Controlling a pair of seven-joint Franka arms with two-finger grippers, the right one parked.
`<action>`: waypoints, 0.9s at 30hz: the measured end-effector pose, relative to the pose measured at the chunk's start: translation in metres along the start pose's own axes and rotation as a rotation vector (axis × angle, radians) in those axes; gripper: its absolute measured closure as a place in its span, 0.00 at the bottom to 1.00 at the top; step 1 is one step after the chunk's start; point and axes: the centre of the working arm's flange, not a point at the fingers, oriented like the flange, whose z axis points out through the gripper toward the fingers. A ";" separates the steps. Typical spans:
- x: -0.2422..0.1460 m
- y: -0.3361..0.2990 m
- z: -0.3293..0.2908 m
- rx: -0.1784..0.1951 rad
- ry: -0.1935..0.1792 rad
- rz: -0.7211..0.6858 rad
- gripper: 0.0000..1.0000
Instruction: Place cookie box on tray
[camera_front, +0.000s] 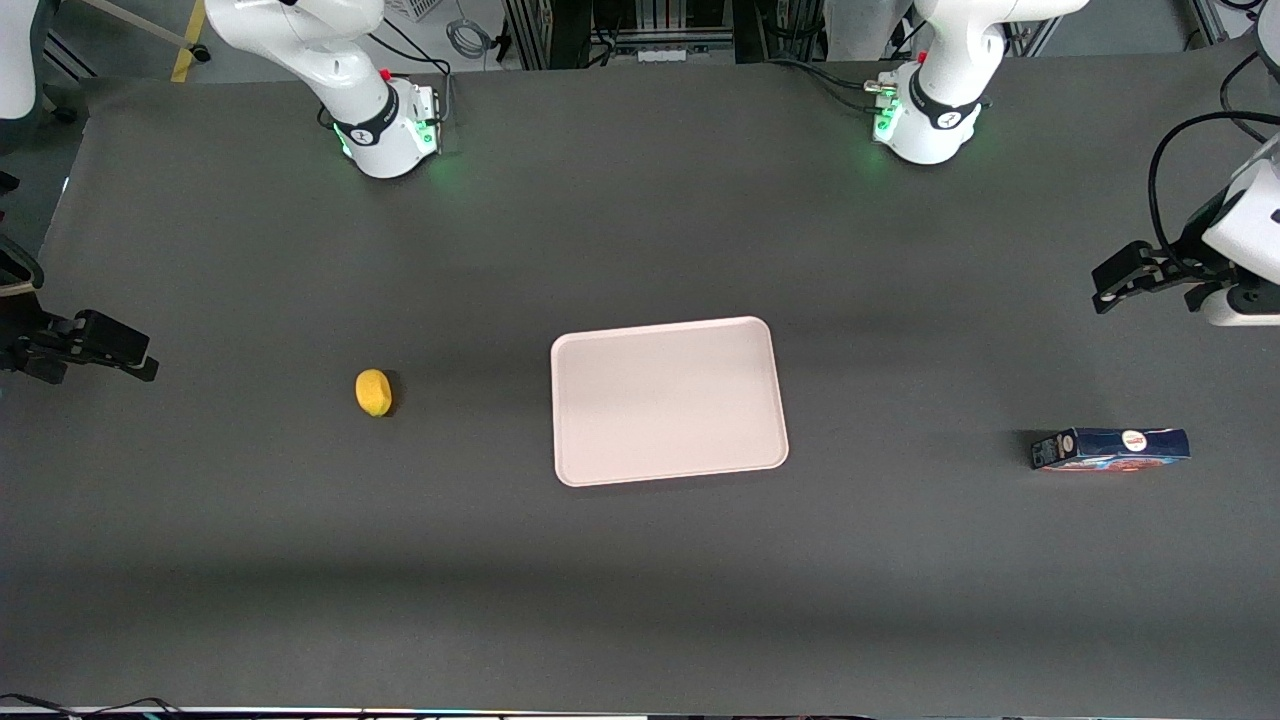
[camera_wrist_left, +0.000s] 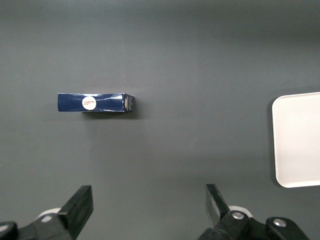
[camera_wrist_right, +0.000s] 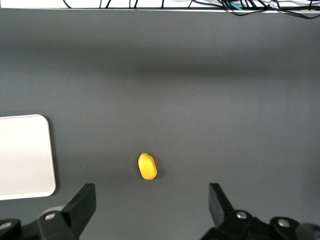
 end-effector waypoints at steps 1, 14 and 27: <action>0.000 0.000 0.001 0.000 -0.005 0.000 0.00; -0.001 0.000 0.002 0.000 -0.012 0.001 0.00; -0.001 0.000 0.002 0.000 -0.015 0.001 0.00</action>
